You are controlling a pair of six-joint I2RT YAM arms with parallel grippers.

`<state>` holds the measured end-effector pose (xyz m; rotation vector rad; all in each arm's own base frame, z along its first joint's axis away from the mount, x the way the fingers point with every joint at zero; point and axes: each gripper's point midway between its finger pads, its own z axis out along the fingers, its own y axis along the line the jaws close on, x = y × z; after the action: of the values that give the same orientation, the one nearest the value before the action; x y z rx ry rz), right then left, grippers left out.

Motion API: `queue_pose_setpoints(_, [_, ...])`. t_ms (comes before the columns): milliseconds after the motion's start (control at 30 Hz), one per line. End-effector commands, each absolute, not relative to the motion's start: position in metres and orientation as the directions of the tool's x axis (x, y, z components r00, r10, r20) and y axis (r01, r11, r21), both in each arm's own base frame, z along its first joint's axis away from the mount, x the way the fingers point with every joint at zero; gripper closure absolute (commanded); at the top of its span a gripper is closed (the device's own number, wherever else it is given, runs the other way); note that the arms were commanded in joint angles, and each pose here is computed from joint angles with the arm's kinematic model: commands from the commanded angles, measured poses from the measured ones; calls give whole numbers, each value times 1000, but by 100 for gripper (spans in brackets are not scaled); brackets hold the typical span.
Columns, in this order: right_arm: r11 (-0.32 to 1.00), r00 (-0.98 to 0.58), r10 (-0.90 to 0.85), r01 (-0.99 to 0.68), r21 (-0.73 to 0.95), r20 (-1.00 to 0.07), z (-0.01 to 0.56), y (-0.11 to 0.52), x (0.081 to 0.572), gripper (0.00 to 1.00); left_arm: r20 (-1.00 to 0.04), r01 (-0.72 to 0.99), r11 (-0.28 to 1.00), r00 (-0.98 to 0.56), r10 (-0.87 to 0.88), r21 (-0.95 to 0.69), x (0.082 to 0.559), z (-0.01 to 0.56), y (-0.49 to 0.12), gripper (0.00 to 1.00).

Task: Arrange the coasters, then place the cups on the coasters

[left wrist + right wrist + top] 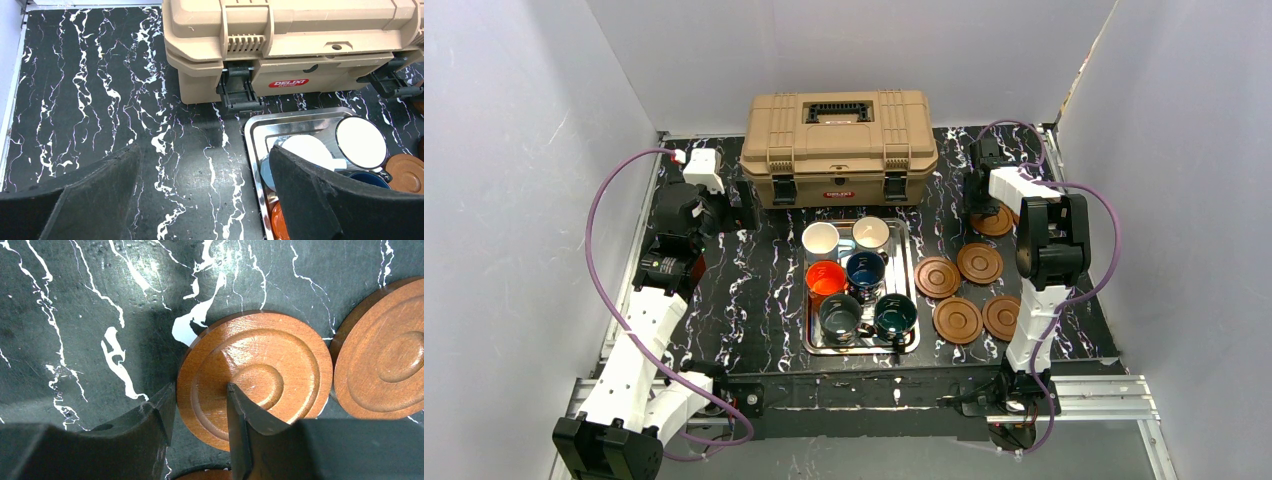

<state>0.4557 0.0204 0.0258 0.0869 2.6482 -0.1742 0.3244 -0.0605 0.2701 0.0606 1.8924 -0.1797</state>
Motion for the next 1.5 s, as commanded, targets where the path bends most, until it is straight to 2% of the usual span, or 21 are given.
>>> queue_pose_setpoints(0, [987,-873,37,108,-120,-485,46,14,453,53,-951,147,985,-307,-45,-95,324,275,-63,2])
queue_pose_setpoints(567, [998,-829,40,65,-25,-557,99,32,465,45,-949,148,984,-310,-49,-99,325,274,-64,2])
queue_pose_setpoints(867, [993,-822,114,88,74,-559,125,45,417,40,-948,146,984,-314,-52,-102,326,273,-64,2])
queue_pose_setpoints(1133, [975,-815,209,132,178,-540,108,56,355,37,-948,173,978,-311,-63,-121,323,276,-69,2])
queue_pose_setpoints(1467, [958,-853,246,142,248,-460,72,72,345,34,-949,173,977,-309,-65,-124,322,276,-69,2])
